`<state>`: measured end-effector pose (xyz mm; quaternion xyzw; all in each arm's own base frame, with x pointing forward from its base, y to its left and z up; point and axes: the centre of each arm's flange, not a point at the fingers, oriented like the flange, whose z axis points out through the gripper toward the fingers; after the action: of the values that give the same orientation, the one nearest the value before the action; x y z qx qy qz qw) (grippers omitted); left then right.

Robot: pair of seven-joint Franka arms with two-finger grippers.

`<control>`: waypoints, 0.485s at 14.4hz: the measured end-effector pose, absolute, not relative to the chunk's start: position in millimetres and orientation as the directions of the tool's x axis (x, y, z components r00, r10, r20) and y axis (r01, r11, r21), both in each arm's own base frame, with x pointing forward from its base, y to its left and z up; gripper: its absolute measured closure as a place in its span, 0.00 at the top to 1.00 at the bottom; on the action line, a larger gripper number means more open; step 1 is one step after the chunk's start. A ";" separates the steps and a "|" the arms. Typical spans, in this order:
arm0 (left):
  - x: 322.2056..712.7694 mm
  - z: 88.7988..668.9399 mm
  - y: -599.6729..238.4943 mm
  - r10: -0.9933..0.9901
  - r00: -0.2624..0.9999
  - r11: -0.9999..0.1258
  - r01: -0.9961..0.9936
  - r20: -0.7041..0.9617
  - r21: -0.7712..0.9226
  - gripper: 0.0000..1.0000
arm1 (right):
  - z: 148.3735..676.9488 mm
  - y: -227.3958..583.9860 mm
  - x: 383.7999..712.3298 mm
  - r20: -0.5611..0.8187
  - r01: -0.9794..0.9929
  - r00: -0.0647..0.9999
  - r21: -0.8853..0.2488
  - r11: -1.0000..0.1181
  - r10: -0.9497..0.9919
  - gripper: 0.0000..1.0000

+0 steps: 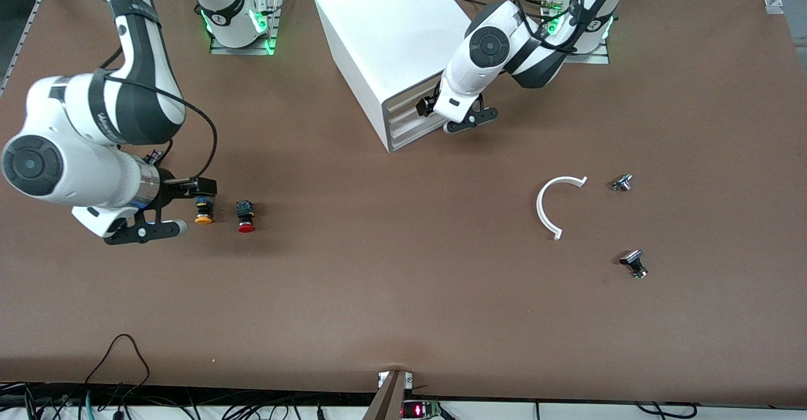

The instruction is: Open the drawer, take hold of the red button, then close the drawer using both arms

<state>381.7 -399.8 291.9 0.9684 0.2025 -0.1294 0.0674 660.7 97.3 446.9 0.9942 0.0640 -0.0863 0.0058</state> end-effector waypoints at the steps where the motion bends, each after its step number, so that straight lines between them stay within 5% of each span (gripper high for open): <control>1: 382.7 291.8 -398.5 0.377 0.883 -0.908 0.412 -0.278 0.077 1.00 | 462.9 86.8 661.4 -0.162 0.112 0.981 0.006 -0.994 0.109 1.00; 7: 462.3 339.2 -313.5 0.551 0.812 -0.803 0.578 -0.192 0.144 1.00 | 524.6 21.4 659.6 -0.056 0.020 0.998 -0.007 -1.000 0.021 1.00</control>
<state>462.3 -313.5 339.2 0.9468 0.2981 -0.0705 0.0983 659.6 21.4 524.6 0.9995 0.0103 -0.0282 -0.0032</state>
